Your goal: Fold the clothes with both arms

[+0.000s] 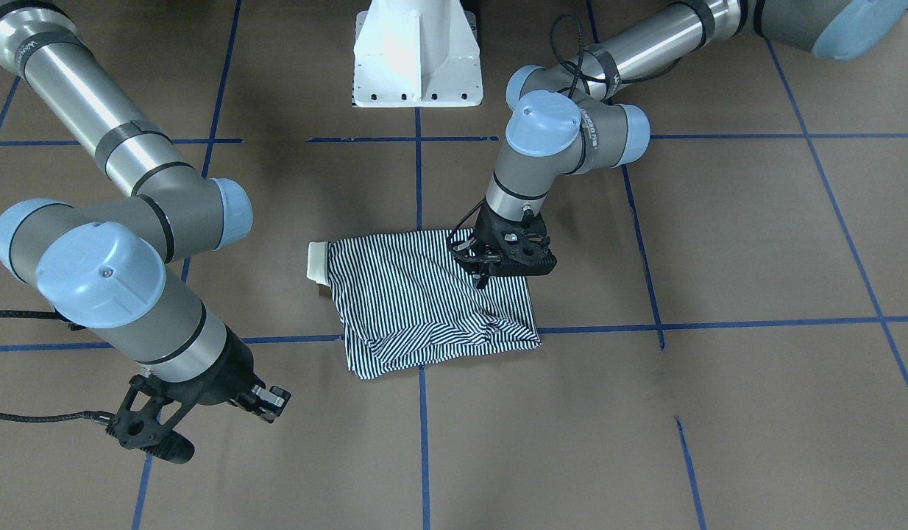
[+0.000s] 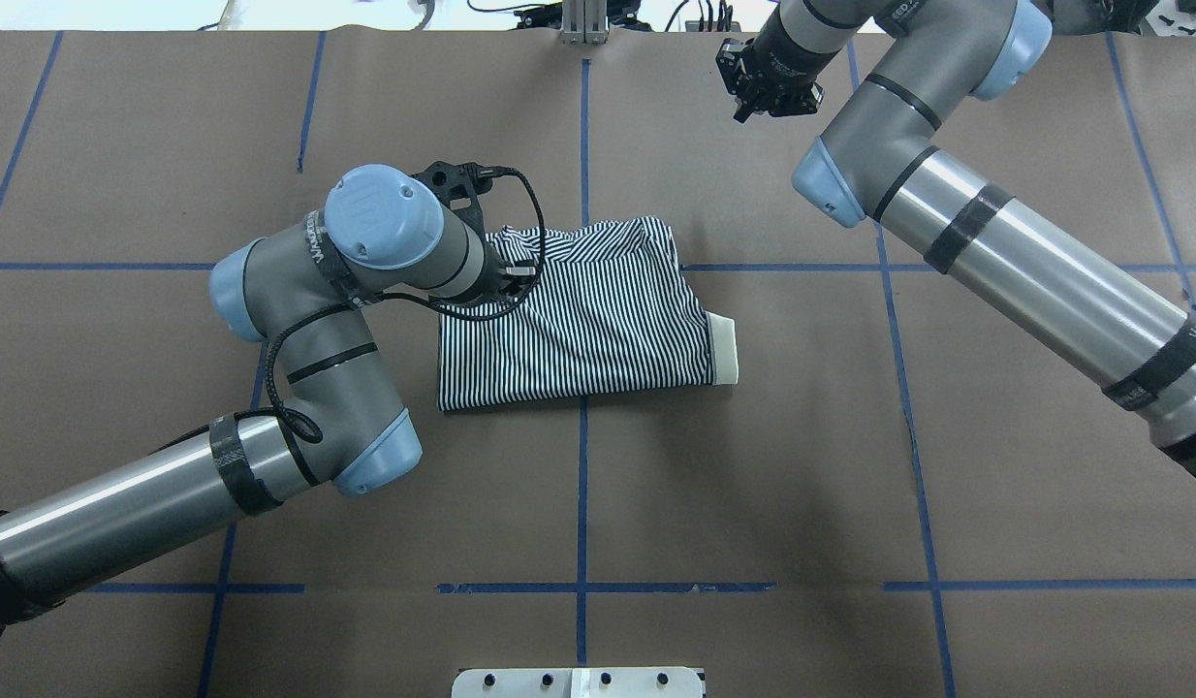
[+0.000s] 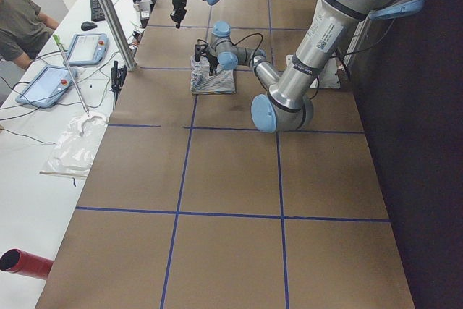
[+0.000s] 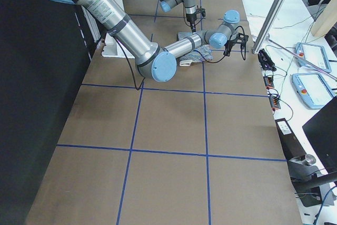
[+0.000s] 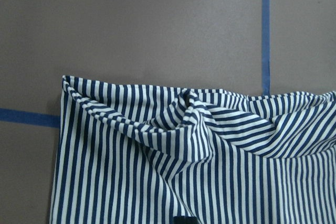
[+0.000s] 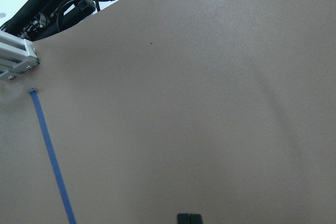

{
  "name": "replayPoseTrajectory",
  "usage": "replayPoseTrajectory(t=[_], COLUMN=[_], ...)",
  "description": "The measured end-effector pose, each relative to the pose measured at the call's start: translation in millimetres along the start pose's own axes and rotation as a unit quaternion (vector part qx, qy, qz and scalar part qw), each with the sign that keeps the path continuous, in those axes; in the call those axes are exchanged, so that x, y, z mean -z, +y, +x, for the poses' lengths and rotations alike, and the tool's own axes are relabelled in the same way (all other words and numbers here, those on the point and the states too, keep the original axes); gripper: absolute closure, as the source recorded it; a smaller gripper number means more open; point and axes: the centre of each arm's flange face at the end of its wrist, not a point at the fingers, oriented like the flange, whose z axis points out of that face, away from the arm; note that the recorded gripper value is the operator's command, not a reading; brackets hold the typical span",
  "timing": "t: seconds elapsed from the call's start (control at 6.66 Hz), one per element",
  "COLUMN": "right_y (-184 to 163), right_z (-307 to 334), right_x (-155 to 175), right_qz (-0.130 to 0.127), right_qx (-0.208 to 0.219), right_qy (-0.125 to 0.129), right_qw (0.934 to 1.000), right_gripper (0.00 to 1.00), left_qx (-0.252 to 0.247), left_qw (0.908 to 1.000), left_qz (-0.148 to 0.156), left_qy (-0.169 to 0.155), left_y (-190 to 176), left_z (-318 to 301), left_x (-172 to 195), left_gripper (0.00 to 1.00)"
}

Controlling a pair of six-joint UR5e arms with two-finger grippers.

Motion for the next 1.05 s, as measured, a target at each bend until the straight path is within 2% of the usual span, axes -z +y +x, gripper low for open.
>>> replayPoseTrajectory(t=[0.3,0.6,0.75,0.9,1.05], right_y=[4,8,12,14,13], right_z=[11,24,32,37,44], right_x=[-1,0,3,5,4], right_qz=[-0.001,0.002,0.003,0.003,0.002], right_qx=[0.002,0.002,0.002,0.002,0.005], right_qy=[0.001,0.0,-0.001,-0.001,0.003], right_qw=[1.0,1.0,1.0,1.0,1.0], right_gripper=[1.0,1.0,1.0,1.0,1.0], left_qx=[-0.015,-0.026,-0.047,-0.063,-0.072], left_qw=[0.9994,0.9972,0.9946,0.9928,0.9928], left_qz=[0.028,0.07,0.092,0.101,0.095], left_qy=[-0.015,-0.004,-0.009,-0.012,-0.006], left_y=[-29,-105,-148,-176,-183], left_z=[-1,-10,-30,-49,-74], left_x=[-12,-40,-39,-26,-13], left_gripper=[1.0,1.0,1.0,1.0,1.0])
